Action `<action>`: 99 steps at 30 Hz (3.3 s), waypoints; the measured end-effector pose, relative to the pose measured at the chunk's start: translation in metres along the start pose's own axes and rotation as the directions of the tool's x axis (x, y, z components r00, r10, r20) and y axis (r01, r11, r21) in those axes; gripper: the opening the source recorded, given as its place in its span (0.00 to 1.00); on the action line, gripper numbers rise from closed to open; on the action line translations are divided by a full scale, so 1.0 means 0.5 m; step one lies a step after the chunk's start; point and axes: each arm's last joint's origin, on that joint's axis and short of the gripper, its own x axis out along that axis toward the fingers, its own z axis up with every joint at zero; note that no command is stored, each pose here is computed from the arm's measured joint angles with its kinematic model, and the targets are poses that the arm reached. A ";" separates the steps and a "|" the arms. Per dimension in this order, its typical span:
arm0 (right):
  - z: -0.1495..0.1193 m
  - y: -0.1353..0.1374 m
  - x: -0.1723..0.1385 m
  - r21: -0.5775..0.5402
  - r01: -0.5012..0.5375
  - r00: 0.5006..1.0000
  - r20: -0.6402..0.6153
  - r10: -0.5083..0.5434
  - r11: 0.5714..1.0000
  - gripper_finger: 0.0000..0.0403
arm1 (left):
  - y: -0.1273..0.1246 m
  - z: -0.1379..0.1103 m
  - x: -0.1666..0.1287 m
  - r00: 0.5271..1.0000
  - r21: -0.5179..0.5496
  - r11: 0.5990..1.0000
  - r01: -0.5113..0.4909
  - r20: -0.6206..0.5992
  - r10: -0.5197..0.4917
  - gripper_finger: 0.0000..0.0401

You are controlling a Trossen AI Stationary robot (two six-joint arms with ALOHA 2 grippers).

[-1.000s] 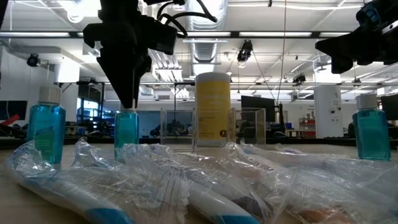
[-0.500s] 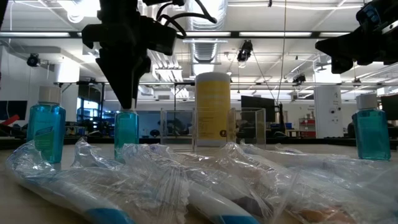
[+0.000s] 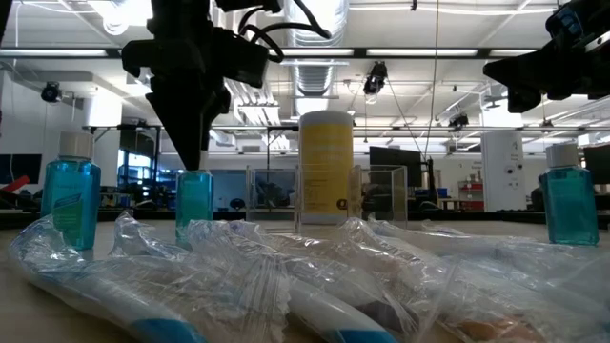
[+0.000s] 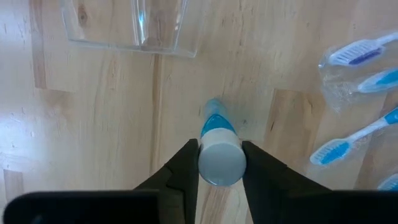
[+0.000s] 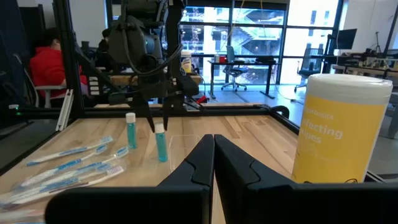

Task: Pick & Place toothbrushing station
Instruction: Put the blue mouthwash into the transparent organizer

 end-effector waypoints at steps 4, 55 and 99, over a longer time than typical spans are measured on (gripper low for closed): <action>0.000 0.000 0.000 0.000 0.000 1.000 0.001 0.000 1.000 0.02 | 0.001 -0.002 -0.009 1.000 0.024 1.000 0.019 0.009 -0.019 0.25; 0.002 0.000 0.000 0.001 0.000 1.000 0.008 0.000 1.000 0.02 | 0.142 -0.350 -0.122 0.553 -0.064 0.913 0.404 0.812 -0.188 0.25; 0.003 0.000 0.000 -0.005 -0.003 1.000 0.016 0.003 1.000 0.02 | 0.157 0.214 -0.034 0.983 0.092 0.992 0.088 0.151 -0.102 0.25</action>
